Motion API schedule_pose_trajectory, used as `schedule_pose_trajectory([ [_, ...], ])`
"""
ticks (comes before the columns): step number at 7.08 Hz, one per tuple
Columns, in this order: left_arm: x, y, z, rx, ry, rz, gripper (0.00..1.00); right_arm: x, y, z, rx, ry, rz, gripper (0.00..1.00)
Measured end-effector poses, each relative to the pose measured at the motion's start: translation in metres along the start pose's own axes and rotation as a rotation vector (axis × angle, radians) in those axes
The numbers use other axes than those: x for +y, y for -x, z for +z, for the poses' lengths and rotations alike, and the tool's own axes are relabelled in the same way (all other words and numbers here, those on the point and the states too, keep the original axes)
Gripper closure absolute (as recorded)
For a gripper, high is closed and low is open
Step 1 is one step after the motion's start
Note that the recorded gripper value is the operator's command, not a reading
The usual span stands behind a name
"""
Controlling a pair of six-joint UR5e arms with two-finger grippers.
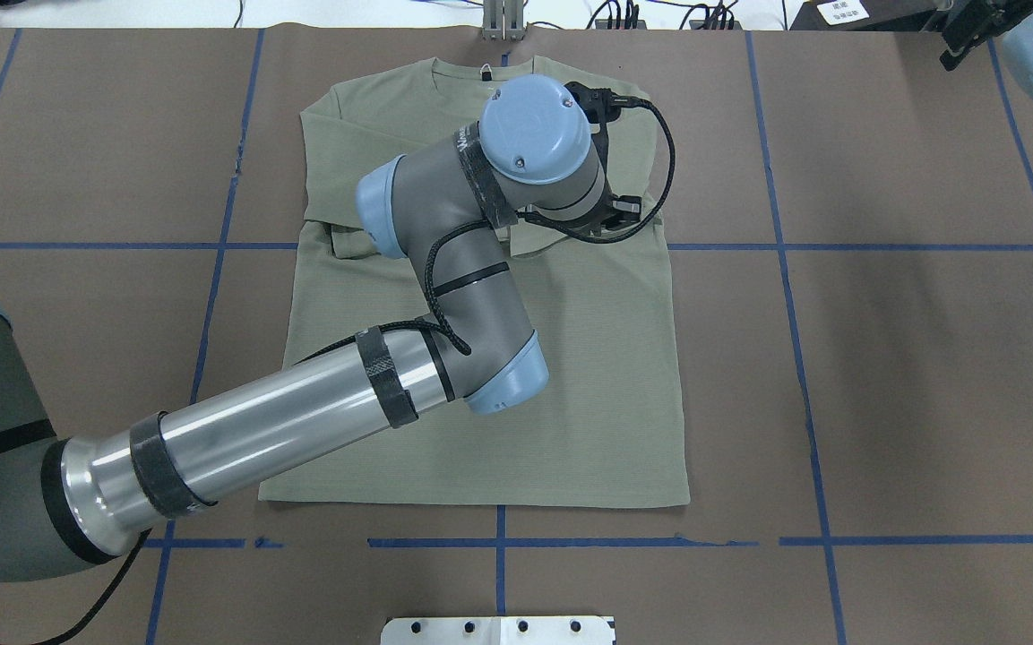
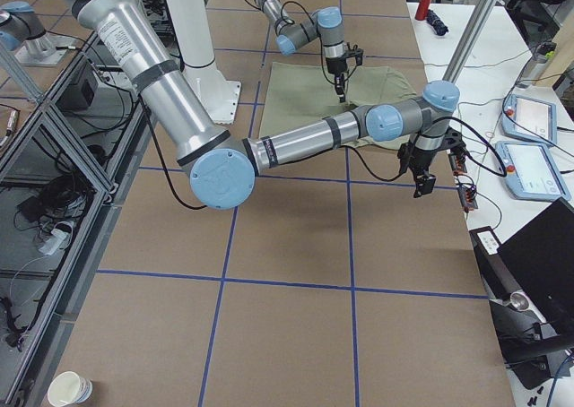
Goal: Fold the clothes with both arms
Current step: 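Lift the cuff with the left gripper and fold the sleeve across the shirt body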
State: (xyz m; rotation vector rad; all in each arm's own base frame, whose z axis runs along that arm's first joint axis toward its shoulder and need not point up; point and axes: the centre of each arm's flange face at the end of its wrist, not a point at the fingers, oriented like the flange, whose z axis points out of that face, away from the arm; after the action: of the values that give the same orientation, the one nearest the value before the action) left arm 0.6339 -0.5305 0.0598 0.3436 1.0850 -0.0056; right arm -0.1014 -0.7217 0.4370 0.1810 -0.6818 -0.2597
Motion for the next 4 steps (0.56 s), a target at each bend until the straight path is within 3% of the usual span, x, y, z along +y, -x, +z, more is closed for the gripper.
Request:
schedule_pose_trajectory([
  [2,0.006,-0.002,0.0,0.091,-0.016,-0.031,0.0,-0.003,0.007,0.0,-0.003,-0.004,-0.005,0.0],
  [4,-0.003,0.026,-0.007,0.064,0.002,0.038,0.0,-0.009,0.039,0.002,-0.015,-0.015,-0.009,0.0],
])
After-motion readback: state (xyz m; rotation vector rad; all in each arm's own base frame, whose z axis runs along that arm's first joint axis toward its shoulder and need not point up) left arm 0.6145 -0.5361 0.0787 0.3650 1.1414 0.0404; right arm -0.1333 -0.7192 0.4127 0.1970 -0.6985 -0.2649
